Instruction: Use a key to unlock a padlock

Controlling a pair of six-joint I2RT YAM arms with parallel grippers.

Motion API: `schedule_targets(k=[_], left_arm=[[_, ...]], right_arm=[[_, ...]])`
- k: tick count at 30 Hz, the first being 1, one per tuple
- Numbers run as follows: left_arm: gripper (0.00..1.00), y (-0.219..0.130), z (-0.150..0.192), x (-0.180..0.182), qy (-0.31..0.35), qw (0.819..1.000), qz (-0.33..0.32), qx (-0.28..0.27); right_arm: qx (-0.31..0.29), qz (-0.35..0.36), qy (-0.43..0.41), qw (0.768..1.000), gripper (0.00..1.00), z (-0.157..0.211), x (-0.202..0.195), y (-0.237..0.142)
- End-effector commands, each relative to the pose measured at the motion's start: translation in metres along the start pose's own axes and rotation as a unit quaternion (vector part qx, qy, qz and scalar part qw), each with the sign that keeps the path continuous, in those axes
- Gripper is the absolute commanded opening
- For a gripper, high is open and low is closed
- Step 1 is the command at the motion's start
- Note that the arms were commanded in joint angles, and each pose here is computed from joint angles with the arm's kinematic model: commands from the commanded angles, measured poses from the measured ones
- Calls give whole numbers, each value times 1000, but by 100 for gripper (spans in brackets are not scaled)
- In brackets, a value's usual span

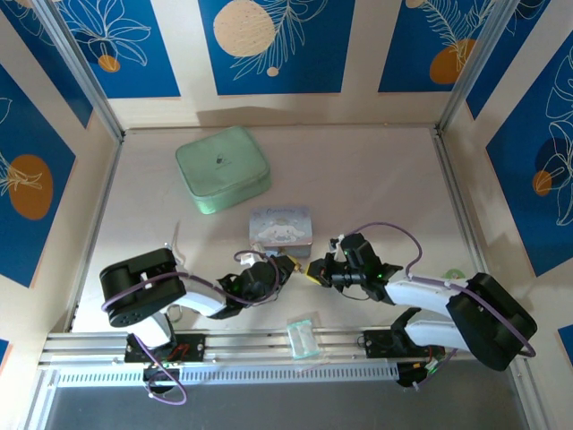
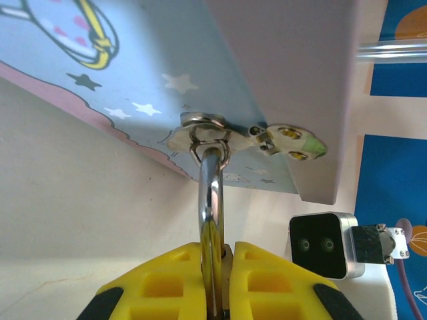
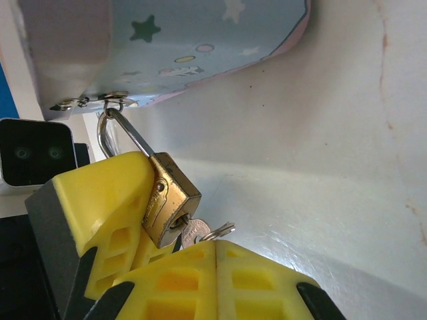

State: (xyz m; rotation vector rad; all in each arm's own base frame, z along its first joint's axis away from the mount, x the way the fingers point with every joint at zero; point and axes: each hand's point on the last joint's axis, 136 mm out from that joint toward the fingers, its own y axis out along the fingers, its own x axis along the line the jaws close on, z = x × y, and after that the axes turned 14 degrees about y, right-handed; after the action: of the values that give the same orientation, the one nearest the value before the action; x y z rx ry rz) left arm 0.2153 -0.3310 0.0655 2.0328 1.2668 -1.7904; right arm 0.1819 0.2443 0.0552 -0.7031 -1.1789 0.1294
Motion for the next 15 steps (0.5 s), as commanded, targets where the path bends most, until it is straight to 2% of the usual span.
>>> schedule_targets(k=[1,10,15], left_arm=[[0,4,10,-38,-5,998,57,21],[0,5,21,-38,-13,997,64,34],[0,4,19,-30,-1,999,43,32]], right_arm=[[-7,-16,-24,1000,5,-4,18,2],[-6,-33,-30,999,5,-7,32,8],[-15,-13,-48,999,6,-9,25,8]])
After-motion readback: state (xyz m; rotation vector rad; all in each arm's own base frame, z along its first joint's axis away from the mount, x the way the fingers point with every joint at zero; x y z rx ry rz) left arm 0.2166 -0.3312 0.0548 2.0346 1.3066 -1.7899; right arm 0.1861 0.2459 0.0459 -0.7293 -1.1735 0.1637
